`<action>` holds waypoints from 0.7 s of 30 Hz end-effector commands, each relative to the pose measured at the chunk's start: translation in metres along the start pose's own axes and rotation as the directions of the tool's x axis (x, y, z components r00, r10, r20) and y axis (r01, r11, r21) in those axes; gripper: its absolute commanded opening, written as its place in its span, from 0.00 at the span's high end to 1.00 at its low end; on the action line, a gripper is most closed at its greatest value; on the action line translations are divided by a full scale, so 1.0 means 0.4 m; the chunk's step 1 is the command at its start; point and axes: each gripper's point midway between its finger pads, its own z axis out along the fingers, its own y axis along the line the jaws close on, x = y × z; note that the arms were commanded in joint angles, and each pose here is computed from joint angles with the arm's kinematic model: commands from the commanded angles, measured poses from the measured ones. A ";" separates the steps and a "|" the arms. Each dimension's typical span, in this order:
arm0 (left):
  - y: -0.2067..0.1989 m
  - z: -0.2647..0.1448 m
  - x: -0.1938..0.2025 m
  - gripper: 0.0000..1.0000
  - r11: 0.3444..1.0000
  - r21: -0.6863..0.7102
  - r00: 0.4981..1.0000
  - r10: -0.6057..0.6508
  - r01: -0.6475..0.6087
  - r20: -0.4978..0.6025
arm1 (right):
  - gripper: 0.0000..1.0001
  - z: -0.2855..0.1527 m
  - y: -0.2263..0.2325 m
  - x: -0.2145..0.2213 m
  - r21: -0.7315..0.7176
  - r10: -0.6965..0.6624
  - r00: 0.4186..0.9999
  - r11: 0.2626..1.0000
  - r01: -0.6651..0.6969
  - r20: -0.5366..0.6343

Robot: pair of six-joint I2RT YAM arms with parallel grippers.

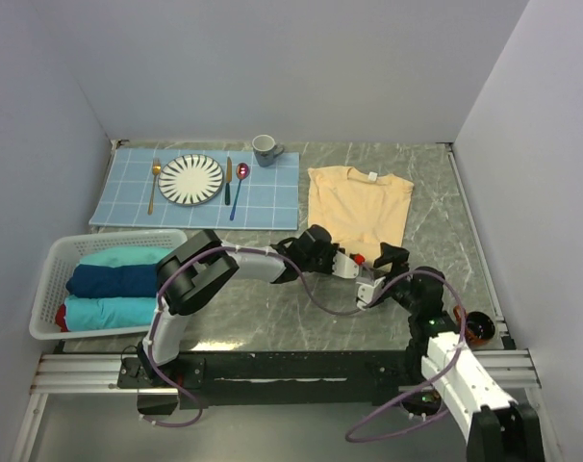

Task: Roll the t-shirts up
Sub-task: Roll the T-shirt to the center of the board.

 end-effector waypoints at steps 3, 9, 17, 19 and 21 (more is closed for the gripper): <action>-0.112 -0.014 0.010 0.86 0.979 0.182 0.996 -0.085 0.088 -0.027 | 0.06 0.023 0.079 0.061 -0.049 -0.073 0.994 0.996 0.069 -0.085; -0.099 -0.009 0.004 0.86 0.977 0.181 0.993 -0.113 0.116 -0.026 | 0.09 0.038 0.101 0.046 -0.151 -0.059 0.997 0.987 0.053 -0.040; -0.099 -0.017 0.012 0.87 0.974 0.191 0.993 -0.119 0.120 -0.019 | 0.12 0.035 0.155 0.090 -0.185 -0.088 0.989 0.980 0.066 -0.115; -0.099 -0.018 0.011 0.87 0.974 0.190 0.993 -0.120 0.121 -0.016 | 0.13 0.039 0.172 0.118 -0.212 -0.075 0.983 0.977 0.039 -0.168; -0.101 -0.018 0.014 0.87 0.974 0.193 0.993 -0.121 0.122 -0.014 | 0.16 0.046 0.173 0.142 -0.211 -0.064 0.975 0.977 0.019 -0.211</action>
